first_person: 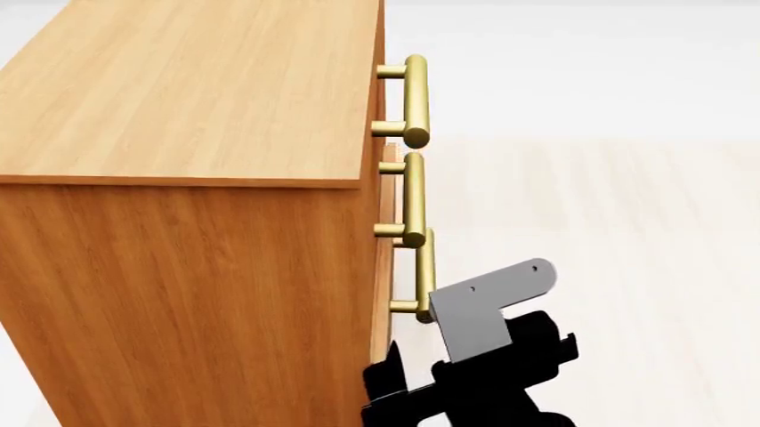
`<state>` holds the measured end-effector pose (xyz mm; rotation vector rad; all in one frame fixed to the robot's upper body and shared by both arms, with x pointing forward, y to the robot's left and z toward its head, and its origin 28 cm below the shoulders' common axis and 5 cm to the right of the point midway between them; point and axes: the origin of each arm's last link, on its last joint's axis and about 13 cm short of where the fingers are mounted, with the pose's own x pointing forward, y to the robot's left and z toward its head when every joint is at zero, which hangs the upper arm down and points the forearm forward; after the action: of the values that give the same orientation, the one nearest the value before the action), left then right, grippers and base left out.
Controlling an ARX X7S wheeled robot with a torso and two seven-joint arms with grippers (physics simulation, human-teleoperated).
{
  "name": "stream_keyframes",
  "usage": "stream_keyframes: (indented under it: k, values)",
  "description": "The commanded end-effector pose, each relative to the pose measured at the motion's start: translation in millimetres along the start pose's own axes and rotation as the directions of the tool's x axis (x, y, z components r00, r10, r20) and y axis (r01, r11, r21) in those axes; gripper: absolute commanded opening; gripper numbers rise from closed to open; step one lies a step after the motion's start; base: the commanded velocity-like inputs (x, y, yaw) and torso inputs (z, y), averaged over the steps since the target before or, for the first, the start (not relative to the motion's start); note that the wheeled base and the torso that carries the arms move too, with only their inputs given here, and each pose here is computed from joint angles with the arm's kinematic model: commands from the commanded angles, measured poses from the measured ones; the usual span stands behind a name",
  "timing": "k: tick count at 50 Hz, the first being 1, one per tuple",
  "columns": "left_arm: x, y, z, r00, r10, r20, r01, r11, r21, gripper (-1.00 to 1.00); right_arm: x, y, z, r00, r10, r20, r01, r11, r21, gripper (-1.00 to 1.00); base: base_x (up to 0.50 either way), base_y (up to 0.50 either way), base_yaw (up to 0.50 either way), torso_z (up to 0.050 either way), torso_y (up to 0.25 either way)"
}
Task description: Put the bowl in the bottom drawer of the cabinet and close it.
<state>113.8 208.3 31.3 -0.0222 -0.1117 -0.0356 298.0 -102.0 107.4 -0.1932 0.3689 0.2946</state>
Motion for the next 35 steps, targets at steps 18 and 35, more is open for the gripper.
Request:
stream_keyframes:
  k: [18, 35]
  values:
    - [0, 0.3, -1, 1.000, 0.002, 0.000, -0.002, 1.000, -0.002, 1.00, -3, -15.8, -6, 0.972, 0.233, -0.031, -0.224, 0.959, 0.172, 1.00, 0.00, 0.00, 0.00, 0.000, 0.000]
    - [-1, 0.3, 0, 1.000, 0.002, 0.001, -0.002, 1.000, -0.005, 1.00, -10, -13.1, -4, 0.931, 0.364, 0.013, -0.363, 0.923, 0.128, 1.00, 0.00, 0.00, 0.00, 0.000, 0.000]
